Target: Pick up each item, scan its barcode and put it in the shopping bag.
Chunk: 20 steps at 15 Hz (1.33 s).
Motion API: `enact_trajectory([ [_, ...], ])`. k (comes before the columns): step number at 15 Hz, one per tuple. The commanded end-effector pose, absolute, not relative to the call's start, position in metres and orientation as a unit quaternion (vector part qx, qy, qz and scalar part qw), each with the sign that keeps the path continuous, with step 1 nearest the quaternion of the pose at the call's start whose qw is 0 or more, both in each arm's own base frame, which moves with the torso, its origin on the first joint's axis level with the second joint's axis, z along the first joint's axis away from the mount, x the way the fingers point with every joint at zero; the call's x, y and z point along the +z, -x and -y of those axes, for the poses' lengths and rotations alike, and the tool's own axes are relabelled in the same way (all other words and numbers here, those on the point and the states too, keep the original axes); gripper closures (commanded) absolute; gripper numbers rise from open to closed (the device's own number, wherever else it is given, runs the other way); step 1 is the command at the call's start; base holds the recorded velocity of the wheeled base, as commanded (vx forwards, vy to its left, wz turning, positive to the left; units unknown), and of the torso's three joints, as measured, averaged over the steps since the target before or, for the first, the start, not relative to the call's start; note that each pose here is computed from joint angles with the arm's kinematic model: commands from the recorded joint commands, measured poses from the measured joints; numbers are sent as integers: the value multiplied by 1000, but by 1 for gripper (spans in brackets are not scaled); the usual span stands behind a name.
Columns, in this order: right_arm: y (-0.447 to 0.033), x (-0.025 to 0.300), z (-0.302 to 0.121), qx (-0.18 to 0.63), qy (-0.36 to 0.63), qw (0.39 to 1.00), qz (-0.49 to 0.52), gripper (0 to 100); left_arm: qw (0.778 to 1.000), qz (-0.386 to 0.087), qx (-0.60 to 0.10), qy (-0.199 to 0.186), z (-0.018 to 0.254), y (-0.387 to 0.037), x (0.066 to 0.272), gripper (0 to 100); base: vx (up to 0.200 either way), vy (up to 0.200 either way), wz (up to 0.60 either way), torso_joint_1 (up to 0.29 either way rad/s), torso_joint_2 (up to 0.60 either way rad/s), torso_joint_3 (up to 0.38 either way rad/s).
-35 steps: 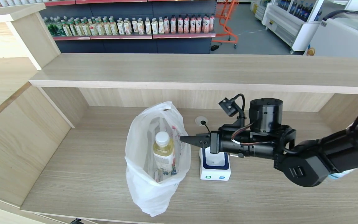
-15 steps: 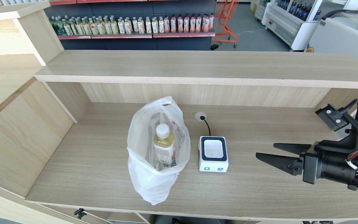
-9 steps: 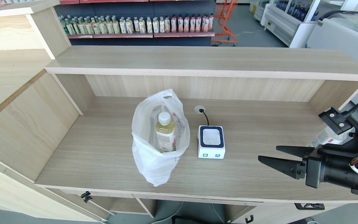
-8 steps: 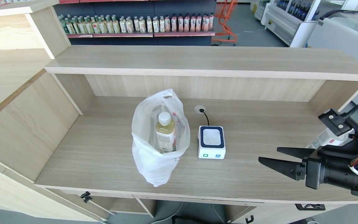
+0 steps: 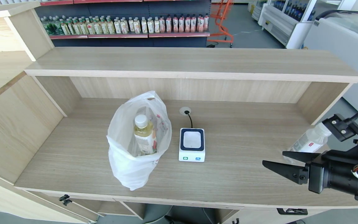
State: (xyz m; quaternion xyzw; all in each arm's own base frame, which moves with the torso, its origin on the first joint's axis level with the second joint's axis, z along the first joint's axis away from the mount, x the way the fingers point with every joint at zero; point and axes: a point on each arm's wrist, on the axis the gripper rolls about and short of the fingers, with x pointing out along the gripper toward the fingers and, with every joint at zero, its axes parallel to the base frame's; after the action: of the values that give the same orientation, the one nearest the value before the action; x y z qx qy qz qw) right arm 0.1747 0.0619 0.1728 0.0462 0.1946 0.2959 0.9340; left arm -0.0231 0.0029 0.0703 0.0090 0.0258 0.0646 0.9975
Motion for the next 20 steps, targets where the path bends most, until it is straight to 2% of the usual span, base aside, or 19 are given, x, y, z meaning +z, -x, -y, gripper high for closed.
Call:
enact_trajectory([
  [1, -174, 171, -61, 288, -46, 936, -197, 0, 998, -26, 65, -9, -3, 23, 70, 0, 0, -200, 0, 2, 2, 2],
  [6, -174, 161, -58, 230, -34, 949, -214, 0, 998, -26, 65, -9, -3, 23, 70, 0, 0, -200, 0, 1, 5, 0],
  [9, -171, 155, -53, 147, -11, 959, -242, 0, 998, -26, 65, -8, -3, 23, 70, 0, 0, -200, 0, 2, 1, 4],
  [13, -171, 148, -49, 71, 16, 961, -266, 0, 998, -26, 65, -9, -3, 23, 70, 0, 0, 0, 0, 0, 0, 0],
  [16, -184, 136, -44, 12, 74, 955, -287, 0, 998, -26, 65, -9, -3, 23, 70, 0, 0, 0, 0, 0, 0, 0],
  [20, -217, 115, -57, 20, 70, 962, -263, 0, 998, -26, 65, -9, -3, 23, 70, 0, 0, 0, 0, 0, 0, 0],
])
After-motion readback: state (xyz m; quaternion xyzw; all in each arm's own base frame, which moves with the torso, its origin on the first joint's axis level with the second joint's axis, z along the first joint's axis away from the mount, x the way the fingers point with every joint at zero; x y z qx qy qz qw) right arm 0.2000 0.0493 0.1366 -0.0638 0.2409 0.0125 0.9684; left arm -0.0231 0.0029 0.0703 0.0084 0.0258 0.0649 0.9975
